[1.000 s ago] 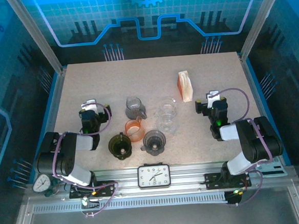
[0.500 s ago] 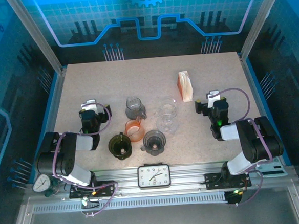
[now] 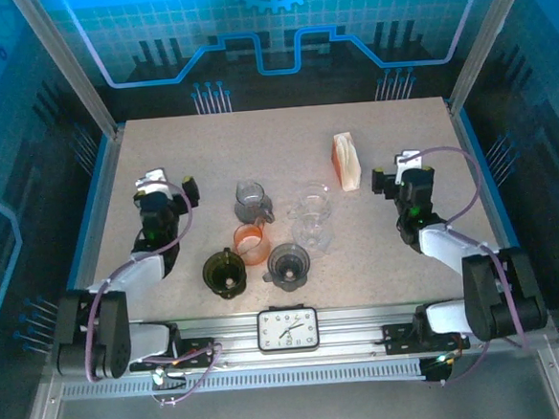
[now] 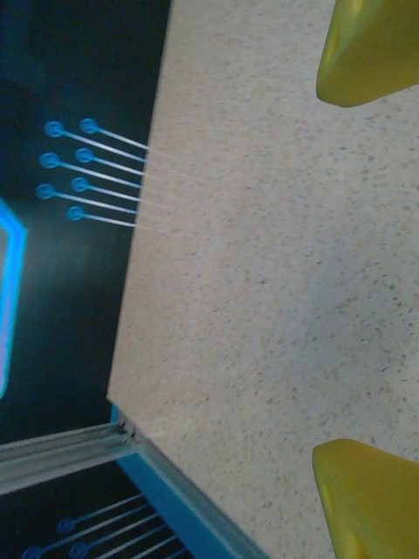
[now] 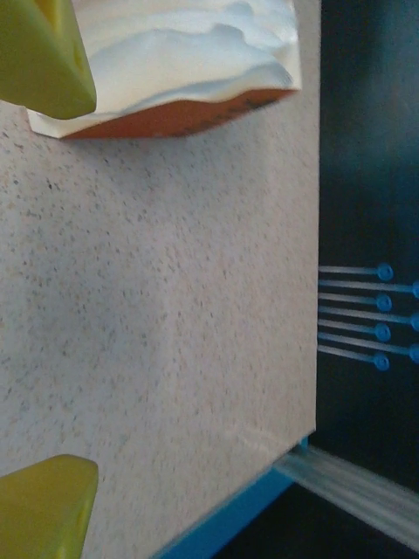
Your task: Place the coffee filter in the dripper
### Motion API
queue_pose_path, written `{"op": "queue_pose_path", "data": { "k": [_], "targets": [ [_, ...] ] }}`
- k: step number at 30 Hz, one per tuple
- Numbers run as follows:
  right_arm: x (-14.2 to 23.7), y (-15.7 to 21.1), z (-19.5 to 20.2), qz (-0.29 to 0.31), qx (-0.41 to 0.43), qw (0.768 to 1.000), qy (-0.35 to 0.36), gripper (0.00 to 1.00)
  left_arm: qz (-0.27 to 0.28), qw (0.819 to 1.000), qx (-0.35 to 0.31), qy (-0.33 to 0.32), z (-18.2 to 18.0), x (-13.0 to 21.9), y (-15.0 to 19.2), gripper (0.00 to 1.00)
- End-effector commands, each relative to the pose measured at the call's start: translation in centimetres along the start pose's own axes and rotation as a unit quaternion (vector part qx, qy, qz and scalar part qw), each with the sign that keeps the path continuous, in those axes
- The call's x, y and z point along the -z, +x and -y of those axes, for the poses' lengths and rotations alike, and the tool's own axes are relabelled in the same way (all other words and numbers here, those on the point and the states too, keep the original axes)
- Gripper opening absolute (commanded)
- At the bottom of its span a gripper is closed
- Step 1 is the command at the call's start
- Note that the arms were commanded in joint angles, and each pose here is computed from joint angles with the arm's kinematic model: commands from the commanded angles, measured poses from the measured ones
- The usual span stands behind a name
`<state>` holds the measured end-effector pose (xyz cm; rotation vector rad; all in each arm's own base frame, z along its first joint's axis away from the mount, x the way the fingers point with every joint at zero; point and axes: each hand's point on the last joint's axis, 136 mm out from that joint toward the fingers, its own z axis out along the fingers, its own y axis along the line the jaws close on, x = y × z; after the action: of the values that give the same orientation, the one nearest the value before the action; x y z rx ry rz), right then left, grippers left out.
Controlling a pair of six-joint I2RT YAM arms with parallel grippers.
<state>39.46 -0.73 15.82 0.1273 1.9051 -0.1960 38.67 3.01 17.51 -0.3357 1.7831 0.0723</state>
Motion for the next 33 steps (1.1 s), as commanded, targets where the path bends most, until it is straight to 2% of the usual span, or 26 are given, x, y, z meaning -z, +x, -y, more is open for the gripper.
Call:
{"op": "queue_pose_path", "data": {
  "k": [1,3,5,7,8,10,13,16,19,22,27,30,33],
  "targets": [
    [1.5,-1.4,3.0,0.002,-0.067,0.992,0.109,1.0,0.049,0.991,0.121,-0.03,-1.0,0.8,-4.0,0.99],
    [2.3,-1.1,4.1,-0.011,-0.146,0.979,0.141,1.0,0.042,0.972,0.227,-0.049,-1.9,1.4,-4.4,0.99],
    [3.2,0.4,3.8,-0.067,-0.222,0.966,0.115,1.0,-0.013,0.935,0.34,-0.097,-3.4,2.1,-2.5,0.99],
    [2.8,0.5,1.3,-0.089,-0.239,0.967,0.008,1.0,-0.046,0.924,0.372,-0.072,-2.6,2.0,-2.2,0.99],
    [2.8,0.3,0.2,-0.085,-0.249,0.964,-0.031,0.92,-0.057,0.923,0.379,-0.042,-1.6,1.9,-2.4,0.99],
    [2.9,0.6,-0.6,-0.081,-0.281,0.955,-0.055,0.89,-0.067,0.919,0.389,0.02,0.4,1.9,-3.0,0.99],
    [3.7,1.4,-1.9,-0.112,-0.288,0.948,-0.081,0.89,-0.091,0.9,0.416,0.089,2.9,2.7,-3.3,0.99],
    [5.3,2.1,-4.3,-0.167,-0.241,0.948,-0.123,0.93,-0.134,0.894,0.406,0.133,5.2,4.1,-3.1,0.99],
    [7.2,2.9,-6.6,-0.203,-0.184,0.95,-0.151,0.94,-0.183,0.906,0.354,0.139,7.0,6.3,-2.0,0.99],
    [9.5,3.4,-9.0,-0.206,-0.138,0.95,-0.188,0.95,-0.233,0.913,0.297,0.151,8.7,8.9,-0.6,0.94],
    [12.7,4.4,-11.9,-0.214,-0.069,0.946,-0.232,0.97,-0.306,0.913,0.238,0.126,8.4,12.5,3.0,0.76],
    [14.5,5.1,-14.1,-0.224,-0.033,0.935,-0.272,0.97,-0.322,0.915,0.216,0.116,7.9,14.1,4.6,0.74],
    [16.2,5.9,-15.9,-0.238,0.005,0.925,-0.297,0.92,-0.33,0.919,0.188,0.109,7.6,15.4,5.9,0.74]
  ]
}}
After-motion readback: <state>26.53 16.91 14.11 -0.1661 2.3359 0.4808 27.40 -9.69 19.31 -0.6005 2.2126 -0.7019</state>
